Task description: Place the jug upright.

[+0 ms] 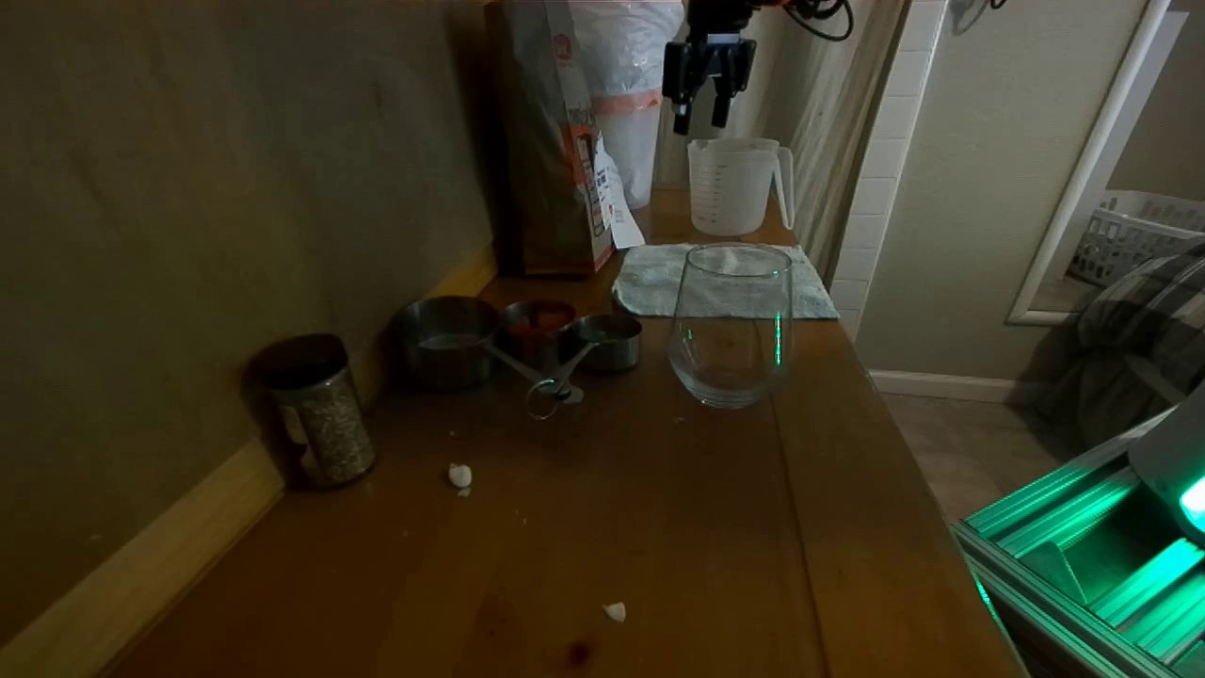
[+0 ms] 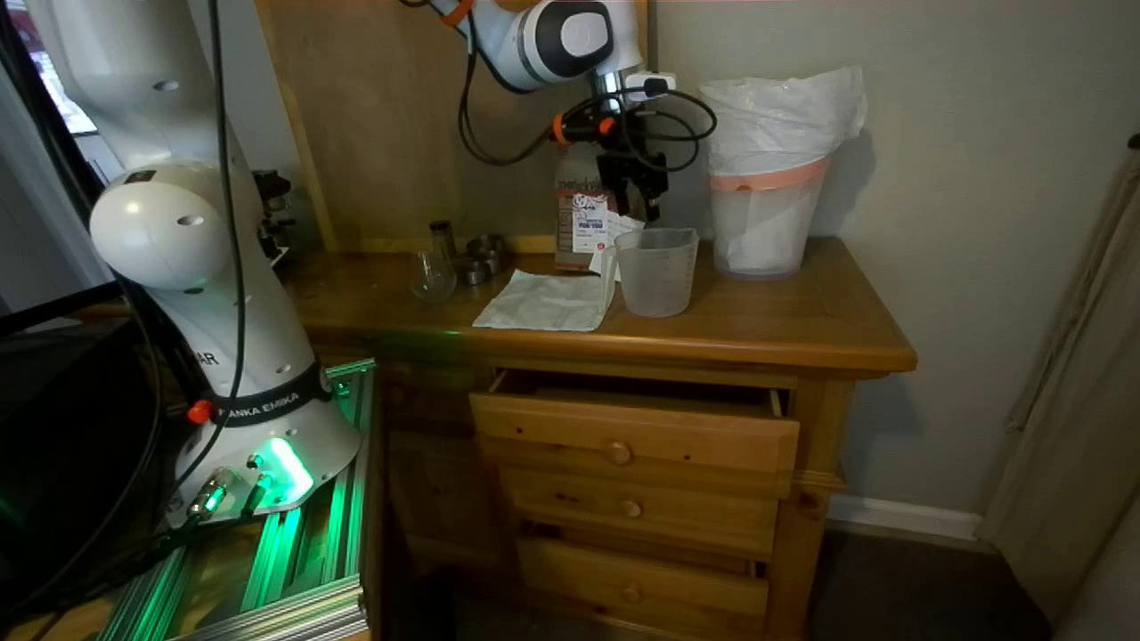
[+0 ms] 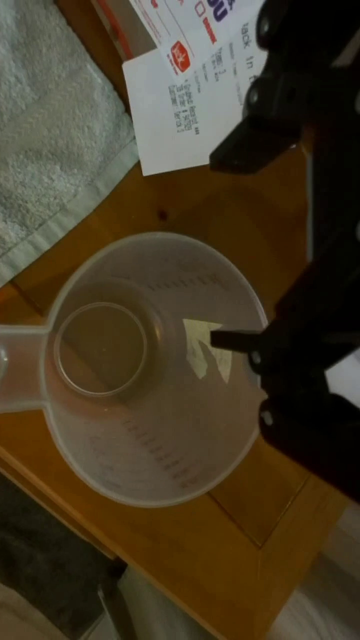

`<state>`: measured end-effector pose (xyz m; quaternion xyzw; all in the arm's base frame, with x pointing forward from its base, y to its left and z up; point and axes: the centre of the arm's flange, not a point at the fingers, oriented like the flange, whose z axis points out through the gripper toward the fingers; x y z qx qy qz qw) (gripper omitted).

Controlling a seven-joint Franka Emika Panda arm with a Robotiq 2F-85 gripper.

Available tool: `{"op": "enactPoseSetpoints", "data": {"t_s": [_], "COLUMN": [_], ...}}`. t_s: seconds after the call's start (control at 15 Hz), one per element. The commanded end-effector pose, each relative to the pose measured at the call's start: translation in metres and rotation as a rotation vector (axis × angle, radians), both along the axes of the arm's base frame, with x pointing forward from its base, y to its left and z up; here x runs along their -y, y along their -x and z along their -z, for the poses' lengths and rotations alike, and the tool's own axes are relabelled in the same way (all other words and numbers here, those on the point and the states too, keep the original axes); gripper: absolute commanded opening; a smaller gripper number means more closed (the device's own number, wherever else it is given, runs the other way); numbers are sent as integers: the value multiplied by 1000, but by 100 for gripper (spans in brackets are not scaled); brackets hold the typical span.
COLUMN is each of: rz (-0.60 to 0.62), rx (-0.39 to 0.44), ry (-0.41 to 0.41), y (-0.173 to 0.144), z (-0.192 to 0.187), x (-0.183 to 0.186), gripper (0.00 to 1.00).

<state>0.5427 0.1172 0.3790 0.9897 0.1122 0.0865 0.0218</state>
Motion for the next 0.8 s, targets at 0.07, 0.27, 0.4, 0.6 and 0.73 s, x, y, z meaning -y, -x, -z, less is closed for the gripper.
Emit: {"op": "enactPoseSetpoints", "data": {"t_s": [0.07,0.27,0.4,0.6,0.73], "rz": [101,185,224,197,195], "rx": [54,72,72,71,69], "ry": [58,73,68,52,53], "y": [22,41,53,39,39], "z": [-45,-71,-83,-83,-82], "x": [5,22,31,28,28], "gripper": [100,100,100,100,100]}}
